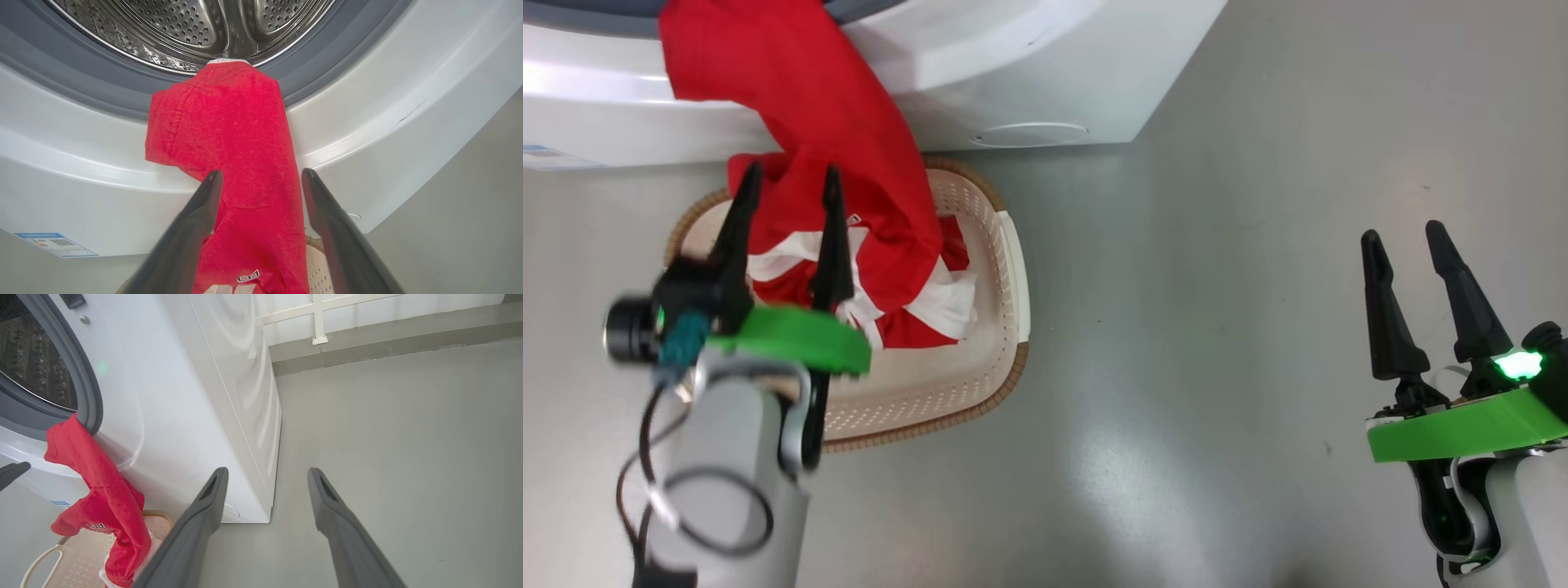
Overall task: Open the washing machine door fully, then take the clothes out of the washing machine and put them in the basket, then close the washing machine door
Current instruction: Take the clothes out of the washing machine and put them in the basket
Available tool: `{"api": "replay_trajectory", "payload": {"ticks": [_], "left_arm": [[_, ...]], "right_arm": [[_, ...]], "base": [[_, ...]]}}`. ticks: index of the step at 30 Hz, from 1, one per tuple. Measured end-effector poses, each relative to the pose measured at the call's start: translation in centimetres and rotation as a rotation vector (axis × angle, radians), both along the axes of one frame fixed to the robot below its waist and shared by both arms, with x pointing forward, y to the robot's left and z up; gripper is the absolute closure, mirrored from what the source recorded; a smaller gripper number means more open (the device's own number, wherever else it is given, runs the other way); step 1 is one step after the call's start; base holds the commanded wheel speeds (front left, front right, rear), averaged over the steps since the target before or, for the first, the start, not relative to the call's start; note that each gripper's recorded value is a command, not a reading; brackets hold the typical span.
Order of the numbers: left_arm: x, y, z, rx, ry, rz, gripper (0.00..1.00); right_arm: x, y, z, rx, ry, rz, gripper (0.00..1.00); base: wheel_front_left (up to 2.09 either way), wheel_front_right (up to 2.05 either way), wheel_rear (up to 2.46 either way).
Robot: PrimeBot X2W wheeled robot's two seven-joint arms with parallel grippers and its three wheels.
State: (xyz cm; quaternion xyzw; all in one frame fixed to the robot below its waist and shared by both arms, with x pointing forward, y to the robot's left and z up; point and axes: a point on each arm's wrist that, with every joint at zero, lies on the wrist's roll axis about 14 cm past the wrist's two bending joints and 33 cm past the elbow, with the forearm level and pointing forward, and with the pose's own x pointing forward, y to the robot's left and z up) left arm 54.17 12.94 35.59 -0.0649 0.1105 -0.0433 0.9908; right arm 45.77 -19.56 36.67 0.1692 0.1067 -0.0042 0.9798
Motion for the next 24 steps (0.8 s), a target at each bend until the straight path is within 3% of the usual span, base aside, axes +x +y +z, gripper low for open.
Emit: {"api": "replay_trajectory", "payload": {"ticks": [7,21,22,23,24], "left_arm": [[3.8,-2.6,-0.5,-0.024,0.018,-0.053,0.00],[6.4,-4.3,-2.8,-0.021,0.115,-0.053,0.03],[6.5,-4.3,-2.9,-0.021,0.119,-0.050,0.50],[6.5,-4.2,-3.0,-0.021,0.124,-0.048,0.65],[6.6,-4.2,-3.2,-0.021,0.128,-0.045,0.90]], "right_arm": [[0.2,0.0,-0.3,0.004,0.003,-0.009,0.00],[-0.7,-1.1,-0.4,-0.006,0.022,-0.045,0.00],[-0.8,-1.2,-0.4,-0.006,0.022,-0.046,0.00],[-0.8,-1.2,-0.5,-0.006,0.023,-0.046,0.00],[-0.8,-1.2,-0.5,-0.006,0.024,-0.047,0.00]], "base": [[0.00,0.00,0.00],[0.00,0.00,0.00],[0.00,0.00,0.00],[0.00,0.00,0.00],[0.00,0.00,0.00]]}}
